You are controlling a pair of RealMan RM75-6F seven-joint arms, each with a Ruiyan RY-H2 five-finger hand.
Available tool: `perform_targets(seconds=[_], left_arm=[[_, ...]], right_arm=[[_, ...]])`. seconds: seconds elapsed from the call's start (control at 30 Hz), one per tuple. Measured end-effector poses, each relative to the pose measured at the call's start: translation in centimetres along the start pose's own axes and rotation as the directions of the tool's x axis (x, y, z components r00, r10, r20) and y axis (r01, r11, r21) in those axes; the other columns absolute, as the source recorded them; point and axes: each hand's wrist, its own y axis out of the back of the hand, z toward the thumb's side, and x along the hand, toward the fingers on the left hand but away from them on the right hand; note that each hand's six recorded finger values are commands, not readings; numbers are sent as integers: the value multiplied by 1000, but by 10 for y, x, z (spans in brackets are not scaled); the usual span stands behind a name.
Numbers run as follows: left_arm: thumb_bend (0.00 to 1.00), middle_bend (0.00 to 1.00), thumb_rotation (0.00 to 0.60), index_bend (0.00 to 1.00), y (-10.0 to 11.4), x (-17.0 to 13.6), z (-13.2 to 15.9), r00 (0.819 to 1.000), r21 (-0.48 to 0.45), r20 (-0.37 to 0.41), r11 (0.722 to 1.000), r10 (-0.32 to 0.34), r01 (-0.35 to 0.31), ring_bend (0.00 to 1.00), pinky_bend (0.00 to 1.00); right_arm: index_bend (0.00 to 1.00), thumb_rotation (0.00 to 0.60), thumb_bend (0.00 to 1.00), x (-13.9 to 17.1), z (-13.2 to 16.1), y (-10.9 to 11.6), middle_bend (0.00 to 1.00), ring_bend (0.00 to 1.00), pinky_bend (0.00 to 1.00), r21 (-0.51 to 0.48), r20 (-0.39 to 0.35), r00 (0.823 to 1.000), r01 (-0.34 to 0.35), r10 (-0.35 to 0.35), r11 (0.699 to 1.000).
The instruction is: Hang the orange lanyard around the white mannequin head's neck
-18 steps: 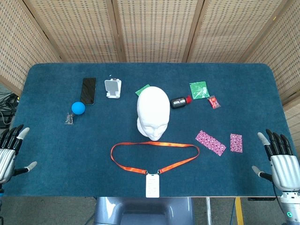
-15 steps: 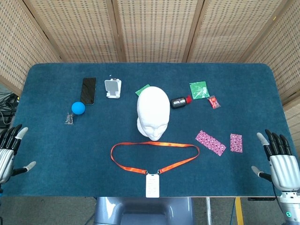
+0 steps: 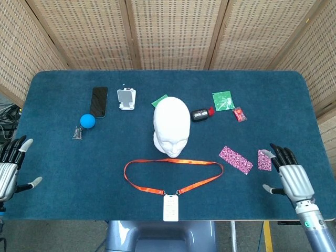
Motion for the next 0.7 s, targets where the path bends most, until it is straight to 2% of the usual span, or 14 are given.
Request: perform_targets(seconds=[0.07, 0.23, 0.5, 0.7], left_arm=[[0, 0, 600, 0, -2, 3, 0, 1000, 0, 3, 1000, 4, -4, 0, 0], [0, 0, 600, 0, -7, 8, 2, 1000, -1, 13, 1000, 12, -12, 0, 0], [0, 0, 600, 0, -20, 16, 3, 1000, 20, 3, 999, -28, 28, 0, 0], [0, 0, 600, 0, -24, 19, -1, 999, 24, -11, 999, -40, 40, 0, 0]], right_arm=[[430, 600, 304, -16, 8, -5, 0, 0, 0, -18, -29, 999, -33, 33, 999], [449, 600, 430, -61, 31, -21, 0, 0, 0, -37, -74, 992, -107, 104, 994], [471, 600, 466, -95, 56, -62, 0, 0, 0, -20, -63, 977, -207, 206, 978], [479, 600, 485, -104, 73, -78, 0, 0, 0, 34, -81, 969, -229, 231, 973]])
